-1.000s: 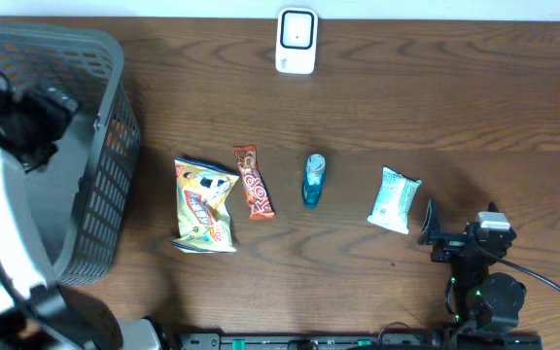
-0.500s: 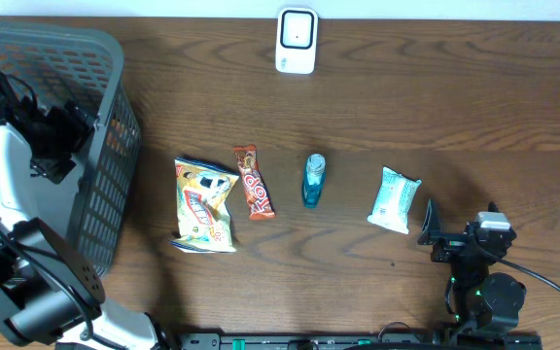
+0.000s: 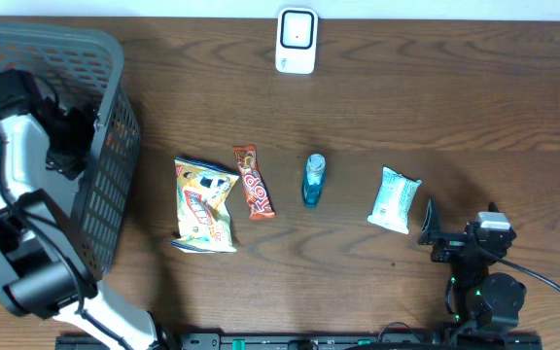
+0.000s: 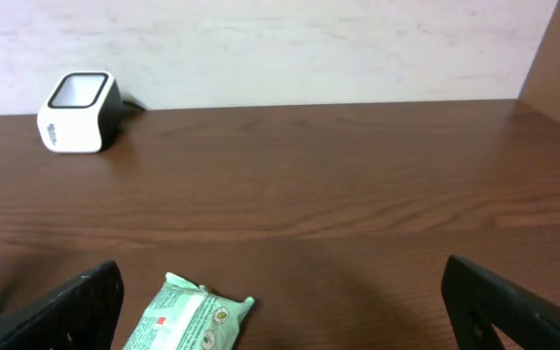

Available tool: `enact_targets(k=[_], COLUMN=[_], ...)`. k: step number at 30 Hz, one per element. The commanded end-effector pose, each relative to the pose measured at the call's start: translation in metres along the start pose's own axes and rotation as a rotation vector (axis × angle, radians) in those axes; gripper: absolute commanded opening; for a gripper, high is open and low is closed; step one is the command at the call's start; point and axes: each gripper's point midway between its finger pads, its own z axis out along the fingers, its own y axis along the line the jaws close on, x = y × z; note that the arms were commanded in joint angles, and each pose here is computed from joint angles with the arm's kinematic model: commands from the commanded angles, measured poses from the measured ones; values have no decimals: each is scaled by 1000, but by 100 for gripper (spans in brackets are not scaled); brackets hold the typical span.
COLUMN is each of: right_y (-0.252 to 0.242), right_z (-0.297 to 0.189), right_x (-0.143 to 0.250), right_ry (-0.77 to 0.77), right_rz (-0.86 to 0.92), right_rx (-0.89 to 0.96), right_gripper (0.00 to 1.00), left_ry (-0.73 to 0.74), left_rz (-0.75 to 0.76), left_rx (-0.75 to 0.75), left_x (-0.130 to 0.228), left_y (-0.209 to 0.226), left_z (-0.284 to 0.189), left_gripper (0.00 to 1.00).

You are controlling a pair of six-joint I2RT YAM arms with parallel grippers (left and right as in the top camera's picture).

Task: Scan the item barcode
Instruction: 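Reach the left gripper into the basket and grasp the orange tissue pack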

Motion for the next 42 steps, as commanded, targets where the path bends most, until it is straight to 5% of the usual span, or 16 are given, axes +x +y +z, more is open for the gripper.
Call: enact_targets(k=[1,9,11,14,16,21,23,36,37,40,42], right_y=[2,2,2,2,2,2,2,2,2,2,2], right_z=[0,0,0,0,0,0,0,0,0,0,0], right_x=[1,0,0,1,0,1,0,1,0,0,0], right_ry=[-1,-2,-2,-1,-2,-1,-2,-1,-2,-2,-2], right_rz=[-12,-12,-12,-12,-12,-12,-12,-12,-12,-12,-12], right_rx=[-9,-9,-9,-9,-9,-9,-9,-9,-9,-9,-9], right_gripper=[99,99,99,99,99,99,99,99,99,99,99], left_ry=[28,110,117,122,118,127,117,-335,-368,-425,-419], left_rz=[2,-18,-20,-23,-33,-29,-27,6,-6,-39,-114], left_rx=[-88,-212,-272,-358,-423,-483,-481,-263,-244,-209,-200], left_x=[5,21,24,28,29,33,32,2,2,0,1], left_y=[16,44,54,69,80,90,88,24,20,15,17], left_z=[21,43,40,34,30,22,18,-132,-142,-157,-152], left_gripper=[98,99,89,89,76,8,7,8,24,98,98])
